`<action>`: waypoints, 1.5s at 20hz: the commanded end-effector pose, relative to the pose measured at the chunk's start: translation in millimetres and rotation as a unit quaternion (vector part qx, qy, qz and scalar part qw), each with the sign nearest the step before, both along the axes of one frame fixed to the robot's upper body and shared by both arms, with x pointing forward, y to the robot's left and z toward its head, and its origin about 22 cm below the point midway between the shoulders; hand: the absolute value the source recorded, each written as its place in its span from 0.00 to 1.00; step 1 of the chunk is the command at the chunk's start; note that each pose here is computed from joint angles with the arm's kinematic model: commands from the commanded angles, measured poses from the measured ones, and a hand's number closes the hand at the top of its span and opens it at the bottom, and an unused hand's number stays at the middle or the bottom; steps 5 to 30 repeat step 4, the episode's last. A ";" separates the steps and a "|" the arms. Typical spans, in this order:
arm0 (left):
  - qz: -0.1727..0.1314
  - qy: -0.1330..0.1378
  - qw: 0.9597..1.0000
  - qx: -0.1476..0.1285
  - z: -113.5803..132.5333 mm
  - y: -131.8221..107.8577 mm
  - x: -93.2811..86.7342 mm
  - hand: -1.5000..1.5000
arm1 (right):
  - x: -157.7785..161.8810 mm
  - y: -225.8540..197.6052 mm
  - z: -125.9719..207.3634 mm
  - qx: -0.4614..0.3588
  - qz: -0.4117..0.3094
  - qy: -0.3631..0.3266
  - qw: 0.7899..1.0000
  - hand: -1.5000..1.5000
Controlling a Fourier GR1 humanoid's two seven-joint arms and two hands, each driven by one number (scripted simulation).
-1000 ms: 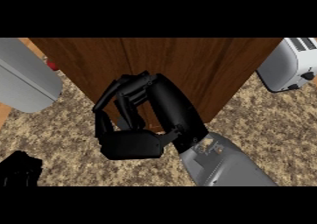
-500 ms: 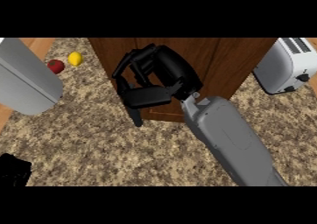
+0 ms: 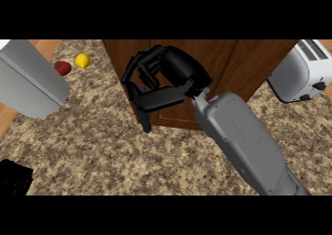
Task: Pick up the bottled water, place it into the cabinet and close the cabinet
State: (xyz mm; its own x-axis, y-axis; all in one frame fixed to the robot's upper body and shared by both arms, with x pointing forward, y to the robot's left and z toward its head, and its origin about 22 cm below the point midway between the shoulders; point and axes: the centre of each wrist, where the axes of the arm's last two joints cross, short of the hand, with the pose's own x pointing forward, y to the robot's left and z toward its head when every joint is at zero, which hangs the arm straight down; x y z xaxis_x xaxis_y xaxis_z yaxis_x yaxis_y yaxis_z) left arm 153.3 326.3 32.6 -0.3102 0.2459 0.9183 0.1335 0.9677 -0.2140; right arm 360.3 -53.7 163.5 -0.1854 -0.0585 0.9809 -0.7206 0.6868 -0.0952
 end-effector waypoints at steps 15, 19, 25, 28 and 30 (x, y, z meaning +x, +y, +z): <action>-0.001 -0.007 1.000 -0.001 9.1 -6.0 7.7 1.00 | 44.6 -55.5 -9.5 -0.022 -0.127 0.034 0.991 1.00; -0.001 -0.007 1.000 -0.001 9.1 -6.0 7.7 1.00 | 44.6 -55.5 -9.5 -0.022 -0.127 0.034 0.991 1.00; -0.001 -0.007 1.000 -0.001 9.1 -6.0 7.7 1.00 | 44.6 -55.5 -9.5 -0.022 -0.127 0.034 0.991 1.00; -0.001 -0.007 1.000 -0.001 9.1 -6.0 7.7 1.00 | 44.6 -55.5 -9.5 -0.022 -0.127 0.034 0.991 1.00; -0.001 -0.007 1.000 -0.001 9.1 -6.0 7.7 1.00 | 44.6 -55.5 -9.5 -0.022 -0.127 0.034 0.991 1.00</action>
